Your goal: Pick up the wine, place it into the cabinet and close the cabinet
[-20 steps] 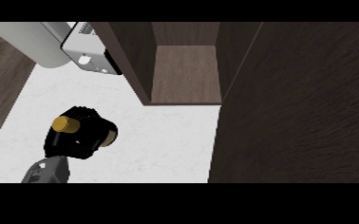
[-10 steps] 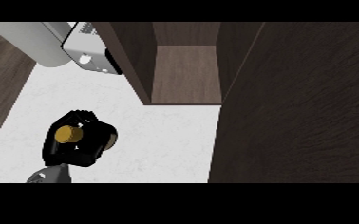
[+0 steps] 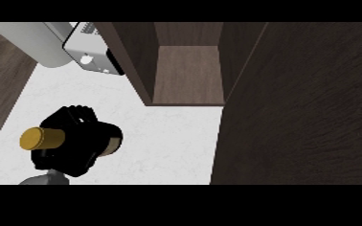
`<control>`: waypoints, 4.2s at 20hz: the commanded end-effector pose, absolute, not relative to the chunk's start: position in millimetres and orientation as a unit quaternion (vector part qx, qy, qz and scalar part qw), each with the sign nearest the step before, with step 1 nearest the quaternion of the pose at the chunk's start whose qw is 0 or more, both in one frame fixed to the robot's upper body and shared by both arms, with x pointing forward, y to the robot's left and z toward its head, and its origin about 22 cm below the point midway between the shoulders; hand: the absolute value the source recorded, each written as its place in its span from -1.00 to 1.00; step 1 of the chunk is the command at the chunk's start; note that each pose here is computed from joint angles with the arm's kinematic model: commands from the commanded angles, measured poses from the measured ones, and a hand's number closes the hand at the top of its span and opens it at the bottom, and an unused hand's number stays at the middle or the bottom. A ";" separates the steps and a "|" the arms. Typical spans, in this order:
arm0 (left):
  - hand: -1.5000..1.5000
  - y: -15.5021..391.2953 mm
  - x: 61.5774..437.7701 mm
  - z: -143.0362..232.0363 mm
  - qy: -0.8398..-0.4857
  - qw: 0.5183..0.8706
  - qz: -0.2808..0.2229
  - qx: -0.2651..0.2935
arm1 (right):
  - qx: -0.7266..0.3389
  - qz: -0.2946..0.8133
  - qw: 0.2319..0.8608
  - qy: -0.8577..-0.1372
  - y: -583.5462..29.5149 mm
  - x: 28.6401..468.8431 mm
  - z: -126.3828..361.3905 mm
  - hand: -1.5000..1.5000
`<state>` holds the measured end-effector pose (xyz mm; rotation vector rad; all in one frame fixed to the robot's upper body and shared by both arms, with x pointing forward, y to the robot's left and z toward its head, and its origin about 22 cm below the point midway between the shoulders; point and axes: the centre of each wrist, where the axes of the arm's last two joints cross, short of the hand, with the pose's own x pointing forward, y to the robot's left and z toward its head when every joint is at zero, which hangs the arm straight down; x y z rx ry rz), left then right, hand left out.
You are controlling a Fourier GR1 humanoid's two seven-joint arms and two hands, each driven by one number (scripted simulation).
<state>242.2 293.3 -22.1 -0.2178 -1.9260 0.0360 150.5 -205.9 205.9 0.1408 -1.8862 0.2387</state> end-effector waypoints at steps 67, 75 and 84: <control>1.00 69.3 313.3 53.1 -0.815 0.579 0.004 -0.032 | 0.065 0.106 0.547 -0.828 -221.3 135.2 211.1 -1.00; 1.00 87.6 344.6 28.1 -0.816 0.577 0.028 -0.017 | 0.071 0.096 0.556 -0.822 -211.7 141.9 203.1 -1.00; 1.00 73.7 365.3 46.8 -0.810 0.586 0.028 -0.013 | 0.080 0.099 0.556 -0.822 -216.4 137.1 220.1 -1.00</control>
